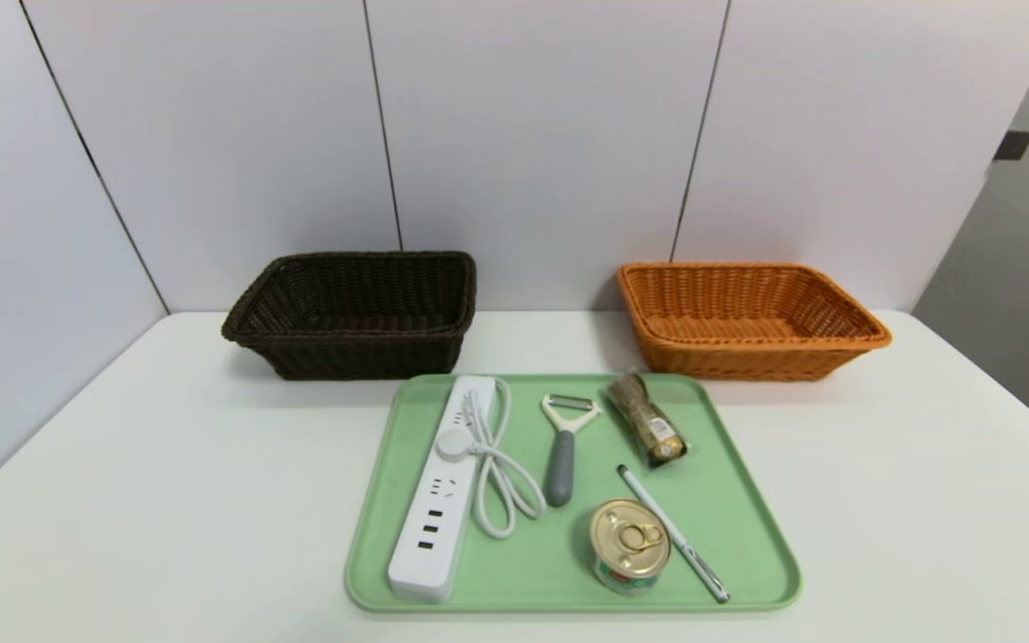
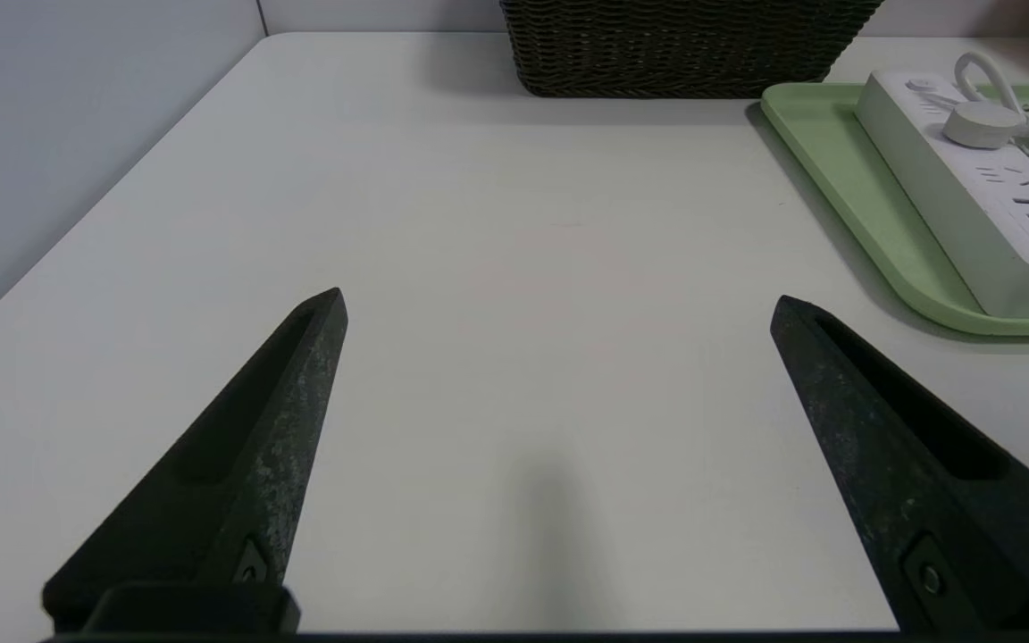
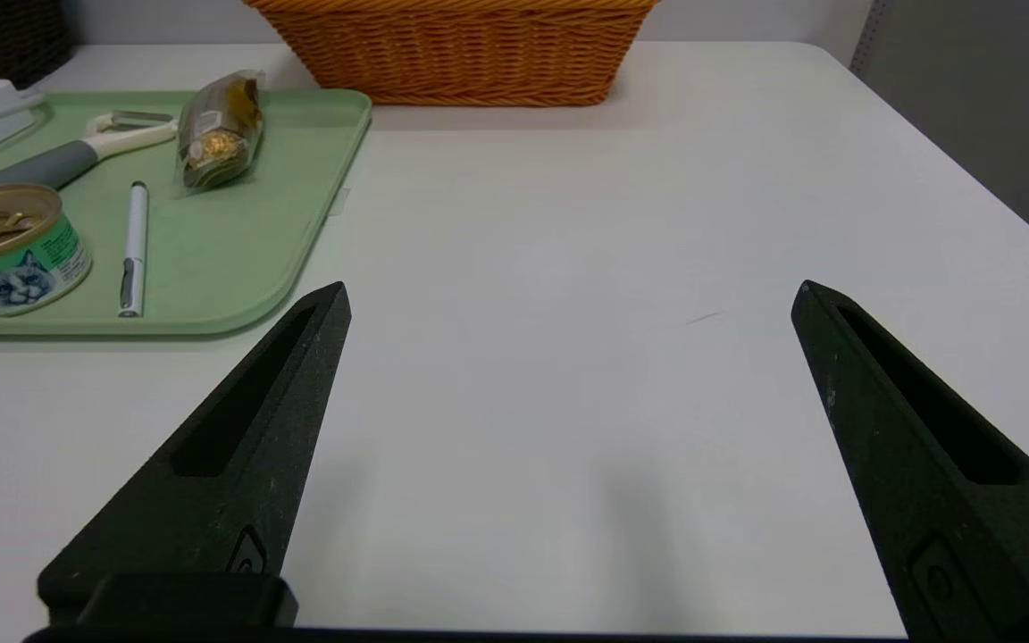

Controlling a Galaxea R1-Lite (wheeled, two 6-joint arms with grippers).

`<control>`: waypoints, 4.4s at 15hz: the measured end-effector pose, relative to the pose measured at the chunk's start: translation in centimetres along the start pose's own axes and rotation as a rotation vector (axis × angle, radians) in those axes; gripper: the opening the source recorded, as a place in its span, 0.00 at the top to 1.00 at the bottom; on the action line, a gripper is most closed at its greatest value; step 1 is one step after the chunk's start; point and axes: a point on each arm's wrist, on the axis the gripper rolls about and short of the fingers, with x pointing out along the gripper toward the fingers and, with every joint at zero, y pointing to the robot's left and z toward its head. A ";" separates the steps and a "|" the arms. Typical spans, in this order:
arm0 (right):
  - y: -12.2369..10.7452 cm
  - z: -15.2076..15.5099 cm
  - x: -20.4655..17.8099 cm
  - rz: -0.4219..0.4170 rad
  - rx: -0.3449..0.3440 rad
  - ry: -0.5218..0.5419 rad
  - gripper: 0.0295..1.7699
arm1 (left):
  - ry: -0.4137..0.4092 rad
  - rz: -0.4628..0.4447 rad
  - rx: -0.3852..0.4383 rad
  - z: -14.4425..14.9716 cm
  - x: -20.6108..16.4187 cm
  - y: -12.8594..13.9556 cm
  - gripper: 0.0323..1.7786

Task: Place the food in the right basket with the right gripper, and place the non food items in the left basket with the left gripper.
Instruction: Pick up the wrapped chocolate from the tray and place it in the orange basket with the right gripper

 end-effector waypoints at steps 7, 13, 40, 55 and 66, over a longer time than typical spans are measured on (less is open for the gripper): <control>0.0 0.1 0.0 0.002 -0.002 -0.002 0.03 | 0.022 -0.006 0.025 -0.2 0.0 0.0 0.05; 0.0 10.8 -0.8 0.052 0.000 -0.053 0.03 | 0.023 -0.153 0.041 8.2 -3.3 -0.6 0.05; 12.0 18.9 22.9 0.373 -0.060 0.956 0.03 | 0.671 -0.357 -0.180 18.9 15.0 -5.3 0.05; 20.7 9.9 34.1 0.139 -0.128 1.017 0.03 | 0.669 -0.300 -0.140 19.2 16.6 -6.1 0.05; 21.5 7.3 36.0 0.113 -0.136 1.058 0.34 | 0.650 -0.308 -0.144 19.7 16.4 -6.1 0.05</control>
